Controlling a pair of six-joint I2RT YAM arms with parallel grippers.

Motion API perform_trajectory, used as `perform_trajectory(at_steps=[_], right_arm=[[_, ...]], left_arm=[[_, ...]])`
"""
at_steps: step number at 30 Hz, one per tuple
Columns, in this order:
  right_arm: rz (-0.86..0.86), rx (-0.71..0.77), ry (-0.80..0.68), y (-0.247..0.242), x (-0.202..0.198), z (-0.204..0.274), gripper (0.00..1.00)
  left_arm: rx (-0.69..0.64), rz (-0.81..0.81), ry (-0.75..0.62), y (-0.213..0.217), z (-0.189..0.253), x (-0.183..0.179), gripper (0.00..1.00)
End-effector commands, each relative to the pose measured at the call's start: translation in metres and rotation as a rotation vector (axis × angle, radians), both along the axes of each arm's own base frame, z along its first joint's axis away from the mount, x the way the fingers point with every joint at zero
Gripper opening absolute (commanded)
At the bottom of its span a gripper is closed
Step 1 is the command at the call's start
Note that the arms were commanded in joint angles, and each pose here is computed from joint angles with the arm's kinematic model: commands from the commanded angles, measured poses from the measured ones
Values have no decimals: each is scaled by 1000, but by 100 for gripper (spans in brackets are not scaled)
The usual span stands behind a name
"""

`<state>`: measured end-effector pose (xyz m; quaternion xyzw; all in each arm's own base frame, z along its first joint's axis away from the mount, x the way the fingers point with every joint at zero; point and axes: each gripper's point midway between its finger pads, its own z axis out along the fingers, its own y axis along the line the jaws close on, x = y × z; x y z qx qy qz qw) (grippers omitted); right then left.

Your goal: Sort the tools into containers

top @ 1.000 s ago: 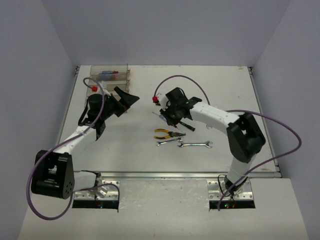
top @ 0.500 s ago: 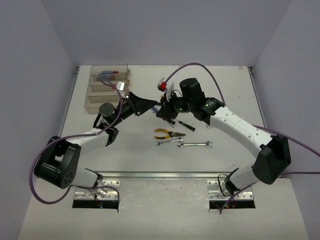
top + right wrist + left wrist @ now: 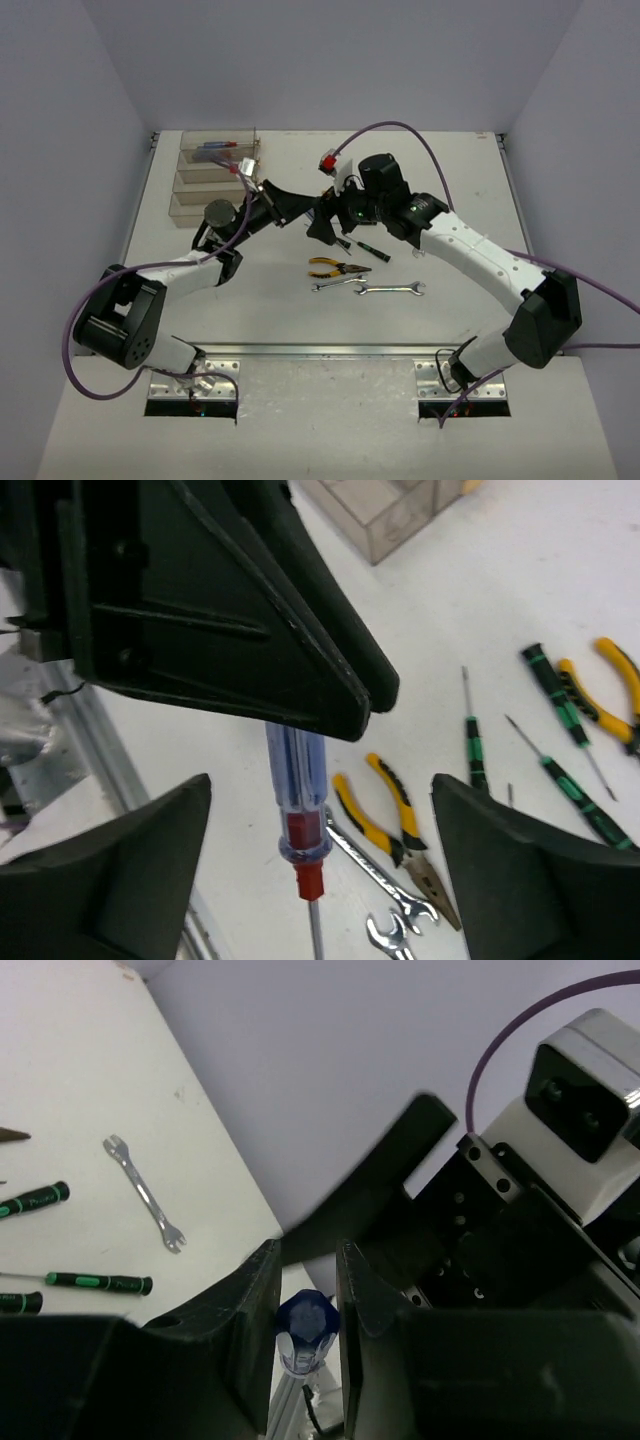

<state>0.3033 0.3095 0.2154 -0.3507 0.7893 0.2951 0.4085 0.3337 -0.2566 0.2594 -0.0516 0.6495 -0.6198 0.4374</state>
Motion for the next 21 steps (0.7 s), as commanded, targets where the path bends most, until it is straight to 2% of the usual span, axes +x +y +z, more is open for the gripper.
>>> perform_trajectory(at_steps=[1,4,6,7,8,10,12,15,16,21], right_arm=[[-347,-52,-105,-51,34,22,99],[-632,-168,-129,-117,42,18,99],[-669,-168,-141,-136,32,25,99],[-672,-177,-133,-140,29,20,99],[-664,-175,-134,-144,22,17,99],[-649,-156,-138,-149,9,18,99],[-636,-156,-128,-152,1,11,99],[-627,-192,-108,-157,-7,-4,99],[-626,-205,-103,-159,-8,-9,99],[-625,-254,-94,-163,-7,-22,99]], left_arm=[[128,277,140,37,-5,60,0],[141,582,264,112,-15,122,0],[138,723,344,160,-35,154,0],[123,760,330,169,-25,163,0],[115,864,346,196,-25,184,0],[110,1004,401,238,-49,215,0],[69,1051,377,259,-38,238,0],[59,1091,435,299,-69,283,0],[30,1092,415,306,-60,295,0],[-60,1090,415,345,-72,335,0]])
